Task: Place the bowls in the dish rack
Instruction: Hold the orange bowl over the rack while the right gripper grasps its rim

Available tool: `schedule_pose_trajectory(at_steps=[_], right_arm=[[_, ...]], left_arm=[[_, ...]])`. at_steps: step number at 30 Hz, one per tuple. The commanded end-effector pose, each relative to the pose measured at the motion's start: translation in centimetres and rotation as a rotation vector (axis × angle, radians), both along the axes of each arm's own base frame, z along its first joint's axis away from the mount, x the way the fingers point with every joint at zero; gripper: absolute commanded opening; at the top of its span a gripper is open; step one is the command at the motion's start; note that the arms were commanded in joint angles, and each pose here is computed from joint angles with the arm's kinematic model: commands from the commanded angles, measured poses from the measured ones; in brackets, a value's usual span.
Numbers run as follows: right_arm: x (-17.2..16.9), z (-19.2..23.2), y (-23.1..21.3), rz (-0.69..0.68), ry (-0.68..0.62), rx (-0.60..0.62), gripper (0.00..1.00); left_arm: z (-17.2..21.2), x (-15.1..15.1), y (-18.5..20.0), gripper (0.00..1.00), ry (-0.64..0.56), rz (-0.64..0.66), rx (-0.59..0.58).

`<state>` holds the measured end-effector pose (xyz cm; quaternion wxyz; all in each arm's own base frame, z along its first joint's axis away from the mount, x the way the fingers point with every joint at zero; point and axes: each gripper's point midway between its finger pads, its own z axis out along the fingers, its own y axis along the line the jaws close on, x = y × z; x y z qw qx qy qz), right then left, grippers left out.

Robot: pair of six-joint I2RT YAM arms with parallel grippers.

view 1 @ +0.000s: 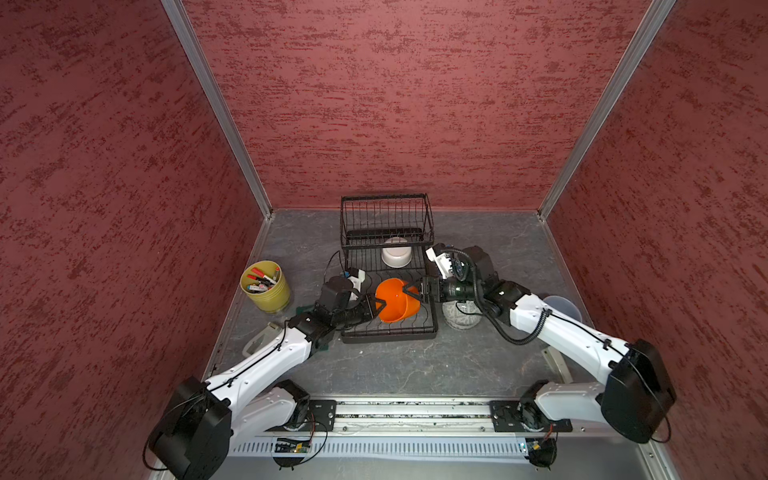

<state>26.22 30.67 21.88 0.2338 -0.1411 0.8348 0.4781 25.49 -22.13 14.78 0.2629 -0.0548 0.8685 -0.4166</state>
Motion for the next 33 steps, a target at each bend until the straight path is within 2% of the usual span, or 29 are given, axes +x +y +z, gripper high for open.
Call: schedule_pose_trajectory(at_steps=[1,19,28,33], right_arm=[[-0.4,1.6,1.1,0.059,-0.028,0.037,0.99],[-1.5,1.5,2.6,0.145,-0.009,0.057,0.94],[-1.3,0.8,3.0,0.158,0.003,0.044,0.95],[-1.3,0.6,3.3,0.165,0.003,0.051,0.9]], left_arm=[[2.4,0.4,-0.4,0.0,-0.084,-0.022,-0.064],[2.6,0.4,1.1,0.0,-0.097,0.013,-0.077],[2.6,0.3,1.3,0.0,-0.099,0.014,-0.077],[2.5,0.3,1.3,0.0,-0.098,0.015,-0.074]])
